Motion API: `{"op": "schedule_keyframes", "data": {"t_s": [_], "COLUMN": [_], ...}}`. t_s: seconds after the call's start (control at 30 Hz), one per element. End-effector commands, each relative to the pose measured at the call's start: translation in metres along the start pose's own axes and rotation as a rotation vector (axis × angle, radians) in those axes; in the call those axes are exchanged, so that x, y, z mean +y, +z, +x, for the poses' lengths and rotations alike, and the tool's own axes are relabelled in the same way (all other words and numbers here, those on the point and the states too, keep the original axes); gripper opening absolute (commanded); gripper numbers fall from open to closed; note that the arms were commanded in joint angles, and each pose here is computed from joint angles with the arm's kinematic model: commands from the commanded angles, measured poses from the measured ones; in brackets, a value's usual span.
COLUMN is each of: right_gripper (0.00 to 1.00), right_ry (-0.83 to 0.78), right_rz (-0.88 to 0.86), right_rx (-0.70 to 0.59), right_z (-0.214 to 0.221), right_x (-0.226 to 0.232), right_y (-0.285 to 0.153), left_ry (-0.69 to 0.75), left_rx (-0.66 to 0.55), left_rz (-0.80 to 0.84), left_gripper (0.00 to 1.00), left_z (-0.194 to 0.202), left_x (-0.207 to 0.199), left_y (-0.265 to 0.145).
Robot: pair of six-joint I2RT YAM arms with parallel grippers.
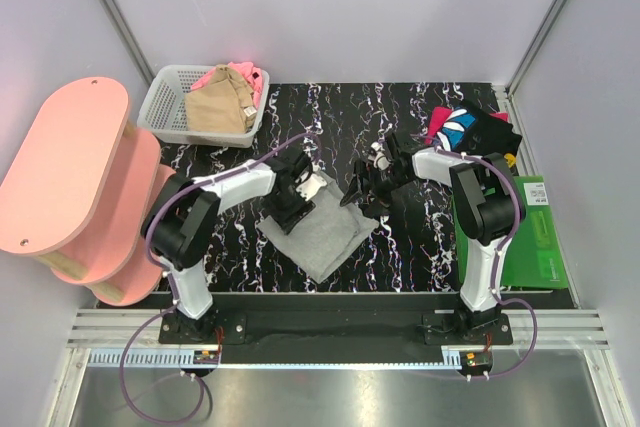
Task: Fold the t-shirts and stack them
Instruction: Put the neatly folded tshirt into the corner of the board with the right arm
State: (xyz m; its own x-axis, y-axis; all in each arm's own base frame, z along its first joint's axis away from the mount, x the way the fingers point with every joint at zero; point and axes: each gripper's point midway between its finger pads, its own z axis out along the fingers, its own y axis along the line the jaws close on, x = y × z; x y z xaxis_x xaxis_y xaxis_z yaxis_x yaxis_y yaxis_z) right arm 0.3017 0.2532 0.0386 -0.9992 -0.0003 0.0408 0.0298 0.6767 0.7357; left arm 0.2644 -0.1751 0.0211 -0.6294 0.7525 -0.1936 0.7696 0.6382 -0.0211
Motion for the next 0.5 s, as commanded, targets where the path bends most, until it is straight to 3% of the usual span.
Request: {"op": "schedule_keyframes", "data": {"t_s": [0.0, 0.33, 0.47], "right_gripper": [0.97, 0.94, 0.85], "right_ry": [0.024, 0.001, -0.018], "right_rz": [0.073, -0.005, -0.017], "right_rx": [0.048, 0.114, 0.139], "right_z": [0.019, 0.035, 0.039], "right_x": [-0.039, -0.023, -0.014], "right_y": [0.021, 0.036, 0.046], "left_ry": [-0.019, -0.032, -0.028], "left_rx": [-0.021, -0.012, -0.01], "left_rz": [-0.027, -0.008, -0.005], "left_gripper": [0.57, 0.57, 0.57], "left_z": [-0.021, -0.03, -0.028], "left_x": [0.009, 0.009, 0.007], "left_y": [0.009, 0.016, 0.013]}}
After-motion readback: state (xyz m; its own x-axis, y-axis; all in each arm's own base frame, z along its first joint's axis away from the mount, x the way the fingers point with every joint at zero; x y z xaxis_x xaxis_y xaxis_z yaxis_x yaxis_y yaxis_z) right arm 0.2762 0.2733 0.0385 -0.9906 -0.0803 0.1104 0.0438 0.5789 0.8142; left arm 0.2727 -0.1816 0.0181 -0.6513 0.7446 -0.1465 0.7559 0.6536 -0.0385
